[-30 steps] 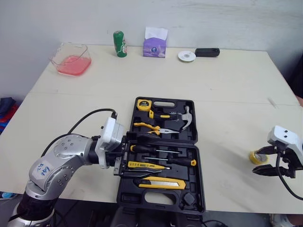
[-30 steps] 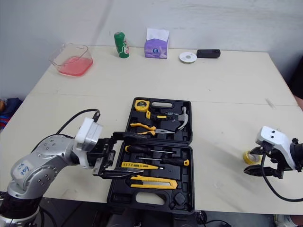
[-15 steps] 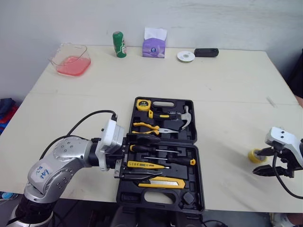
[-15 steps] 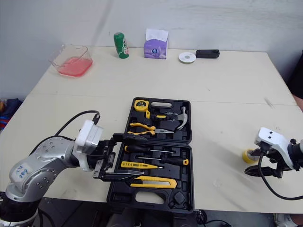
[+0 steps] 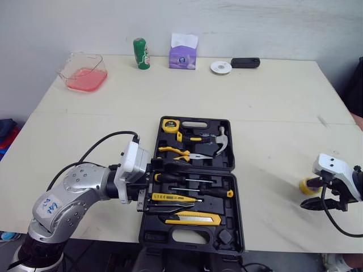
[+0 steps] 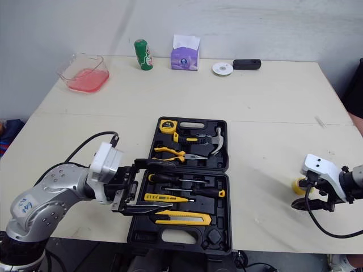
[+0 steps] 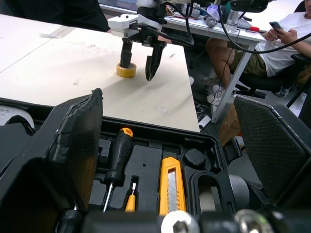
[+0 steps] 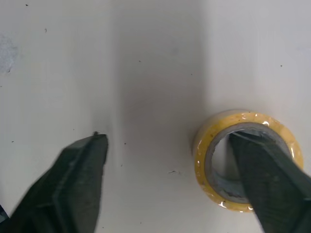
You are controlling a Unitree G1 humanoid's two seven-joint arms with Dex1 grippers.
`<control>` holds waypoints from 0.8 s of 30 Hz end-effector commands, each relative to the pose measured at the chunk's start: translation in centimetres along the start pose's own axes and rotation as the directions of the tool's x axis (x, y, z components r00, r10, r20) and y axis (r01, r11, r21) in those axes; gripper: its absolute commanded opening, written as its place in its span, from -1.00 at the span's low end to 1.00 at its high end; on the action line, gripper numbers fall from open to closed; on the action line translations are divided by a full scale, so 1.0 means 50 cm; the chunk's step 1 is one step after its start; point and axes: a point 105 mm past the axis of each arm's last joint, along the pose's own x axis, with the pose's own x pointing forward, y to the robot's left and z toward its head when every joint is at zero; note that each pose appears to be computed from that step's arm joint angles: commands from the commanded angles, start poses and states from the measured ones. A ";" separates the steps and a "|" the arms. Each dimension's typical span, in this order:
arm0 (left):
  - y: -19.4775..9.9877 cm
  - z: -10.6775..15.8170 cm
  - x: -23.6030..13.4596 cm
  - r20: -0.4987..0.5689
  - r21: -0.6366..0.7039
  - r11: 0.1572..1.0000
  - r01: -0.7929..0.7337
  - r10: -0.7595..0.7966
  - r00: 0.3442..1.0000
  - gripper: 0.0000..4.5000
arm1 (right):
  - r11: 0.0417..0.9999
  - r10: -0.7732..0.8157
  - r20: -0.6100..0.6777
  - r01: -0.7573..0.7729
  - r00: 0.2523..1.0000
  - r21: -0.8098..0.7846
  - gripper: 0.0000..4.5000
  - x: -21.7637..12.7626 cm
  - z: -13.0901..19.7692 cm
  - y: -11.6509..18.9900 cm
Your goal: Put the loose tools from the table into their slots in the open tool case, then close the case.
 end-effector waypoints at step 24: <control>-0.012 -0.017 -0.045 -0.139 0.162 0.984 0.069 -0.047 0.989 1.00 | 0.840 0.337 0.009 -0.296 0.942 -0.455 -0.99 0.024 0.201 0.196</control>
